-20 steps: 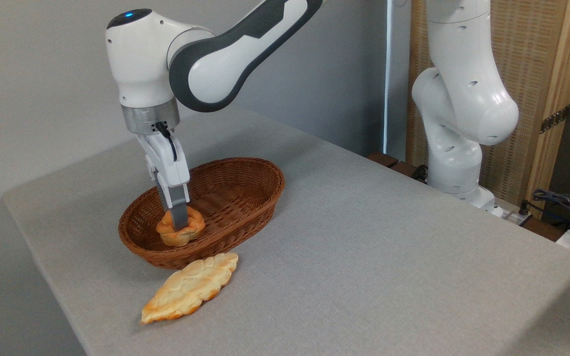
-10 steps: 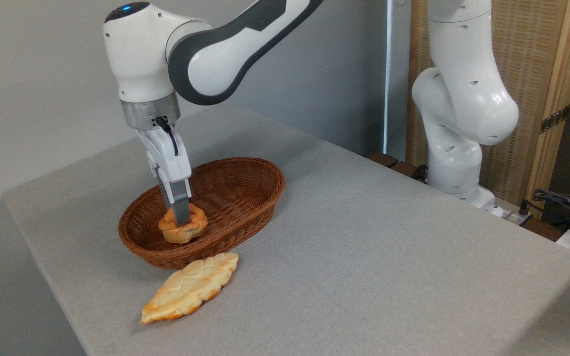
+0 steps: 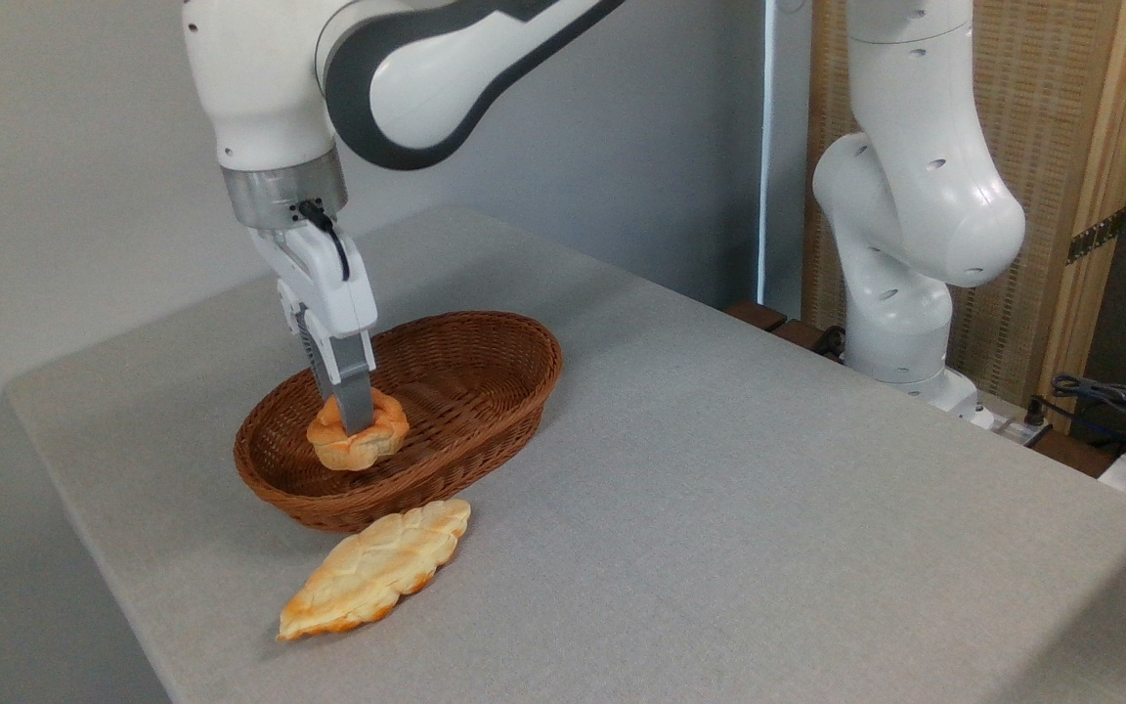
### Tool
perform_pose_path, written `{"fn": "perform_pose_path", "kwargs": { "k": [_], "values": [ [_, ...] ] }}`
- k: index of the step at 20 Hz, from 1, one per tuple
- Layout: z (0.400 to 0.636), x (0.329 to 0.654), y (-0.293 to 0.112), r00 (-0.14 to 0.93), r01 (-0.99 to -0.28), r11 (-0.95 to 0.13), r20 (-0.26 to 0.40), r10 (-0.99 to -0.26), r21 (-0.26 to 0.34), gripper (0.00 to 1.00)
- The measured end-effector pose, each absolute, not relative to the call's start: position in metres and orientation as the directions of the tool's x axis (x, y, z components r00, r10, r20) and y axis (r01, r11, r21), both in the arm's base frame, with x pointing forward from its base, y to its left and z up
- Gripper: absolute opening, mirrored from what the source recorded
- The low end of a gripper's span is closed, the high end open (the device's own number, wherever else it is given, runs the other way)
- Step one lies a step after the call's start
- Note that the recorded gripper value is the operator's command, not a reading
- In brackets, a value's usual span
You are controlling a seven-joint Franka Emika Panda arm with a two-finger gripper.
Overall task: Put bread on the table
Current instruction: 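Carry the bun out of the basket and lower it onto the table, then open the gripper to release the bun and raise it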
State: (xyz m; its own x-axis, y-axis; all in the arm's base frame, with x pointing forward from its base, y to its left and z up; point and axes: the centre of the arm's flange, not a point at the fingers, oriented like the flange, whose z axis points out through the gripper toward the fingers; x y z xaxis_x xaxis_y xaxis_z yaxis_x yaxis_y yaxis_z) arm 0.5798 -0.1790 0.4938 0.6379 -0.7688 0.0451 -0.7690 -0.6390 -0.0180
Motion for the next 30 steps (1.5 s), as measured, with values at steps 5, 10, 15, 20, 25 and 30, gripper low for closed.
{"fn": "perform_pose_path", "kwargs": {
  "k": [5,10,15,20,25,30],
  "values": [
    [0.538,0.564,-0.106,0.584,-0.812,-0.584,-0.009,-0.812,0.016,0.47],
    [0.556,0.526,-0.015,0.518,-0.849,-0.518,-0.029,-0.855,0.102,0.64],
    [0.507,0.490,0.009,0.515,-0.831,-0.515,-0.060,-0.855,0.210,0.90],
    [0.472,0.482,-0.004,0.503,-0.829,-0.506,-0.079,-0.861,0.238,0.99],
    [0.470,0.482,-0.004,0.508,-0.826,-0.511,-0.081,-0.858,0.238,1.00],
    [0.470,0.482,-0.002,0.533,-0.810,-0.537,-0.087,-0.842,0.236,1.00]
  ]
}}
